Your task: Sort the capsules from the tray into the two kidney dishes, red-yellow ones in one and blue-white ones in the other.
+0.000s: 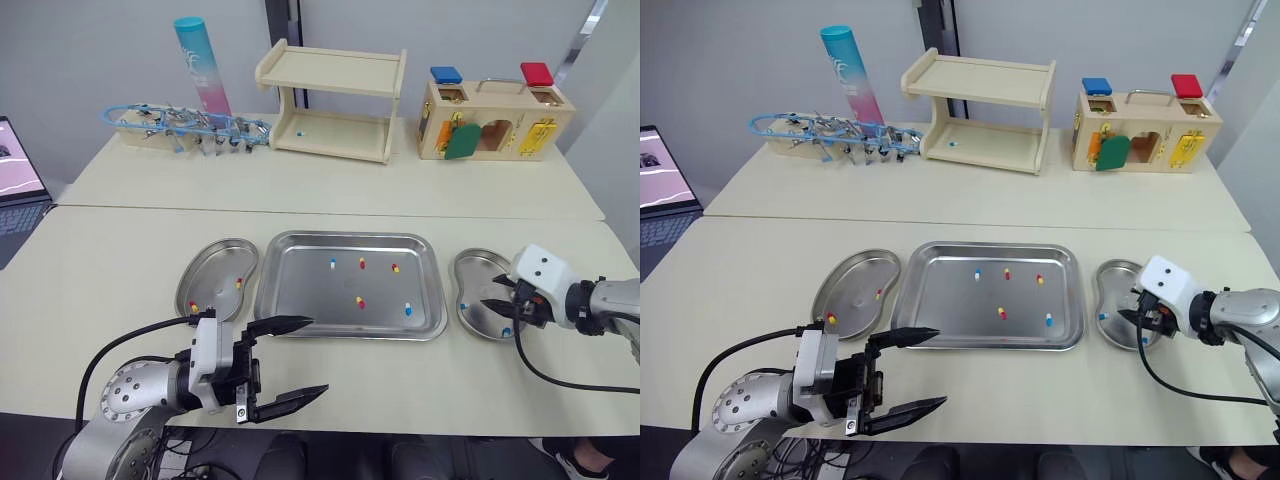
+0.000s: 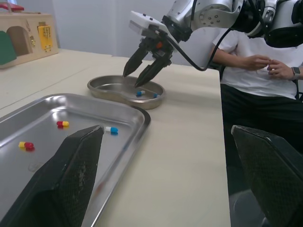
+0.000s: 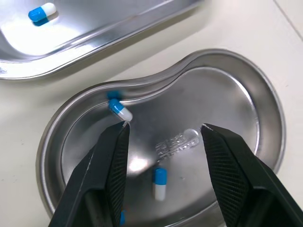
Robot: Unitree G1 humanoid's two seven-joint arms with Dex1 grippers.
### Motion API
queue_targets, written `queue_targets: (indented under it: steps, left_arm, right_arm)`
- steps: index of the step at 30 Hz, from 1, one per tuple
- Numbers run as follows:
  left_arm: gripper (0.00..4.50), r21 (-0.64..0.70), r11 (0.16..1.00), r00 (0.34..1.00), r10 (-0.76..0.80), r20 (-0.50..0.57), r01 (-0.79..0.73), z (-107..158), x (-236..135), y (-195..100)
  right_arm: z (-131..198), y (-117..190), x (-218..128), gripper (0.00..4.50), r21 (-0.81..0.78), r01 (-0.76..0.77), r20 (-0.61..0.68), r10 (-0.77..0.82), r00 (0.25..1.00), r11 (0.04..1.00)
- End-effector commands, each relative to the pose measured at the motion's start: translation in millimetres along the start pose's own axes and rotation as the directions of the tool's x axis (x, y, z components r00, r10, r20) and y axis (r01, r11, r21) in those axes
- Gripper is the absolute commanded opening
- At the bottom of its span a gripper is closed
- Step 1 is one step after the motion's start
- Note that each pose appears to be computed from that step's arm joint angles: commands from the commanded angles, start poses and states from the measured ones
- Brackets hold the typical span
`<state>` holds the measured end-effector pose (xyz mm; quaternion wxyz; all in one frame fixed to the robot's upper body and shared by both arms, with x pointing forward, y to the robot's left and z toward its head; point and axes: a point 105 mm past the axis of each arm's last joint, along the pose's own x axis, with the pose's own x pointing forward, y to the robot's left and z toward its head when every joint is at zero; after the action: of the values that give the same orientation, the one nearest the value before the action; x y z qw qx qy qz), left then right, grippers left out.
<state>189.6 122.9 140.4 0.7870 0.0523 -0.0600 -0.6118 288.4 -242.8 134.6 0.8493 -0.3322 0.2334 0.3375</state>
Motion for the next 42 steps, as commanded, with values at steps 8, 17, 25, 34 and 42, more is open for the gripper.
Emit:
queue_targets:
  steps: [8, 17, 25, 34, 42]
  left_arm:
    - [4.50, 0.027, 0.986, 0.984, 0.168, -0.062, -0.167, -24, -44, 0]
    - [4.50, 0.039, 0.946, 0.943, 0.325, -0.074, -0.323, -45, -67, 3]
    - [4.50, 0.021, 0.916, 0.913, 0.401, -0.080, -0.400, -57, -82, 0]
    - [4.50, 0.031, 0.811, 0.807, 0.585, -0.081, -0.584, -60, -114, 19]
    - [4.50, 0.086, 0.428, 0.412, 0.897, -0.161, -0.899, -58, -209, 55]
  right_arm:
    - [17, -4, -43, 2.51, -0.135, 0.030, 0.273, 0.008, 0.962, 0.990]
    - [-36, -19, -81, 2.51, -0.011, 0.111, 0.197, -0.106, 0.975, 0.994]
    - [-86, -2, -101, 3.10, 0.147, 0.108, 0.083, -0.121, 0.989, 0.983]
    - [-95, 12, -92, 4.46, 0.178, 0.087, 0.081, -0.103, 0.991, 0.980]
    - [-99, 8, -84, 4.46, 0.172, 0.103, 0.086, -0.119, 0.989, 0.980]
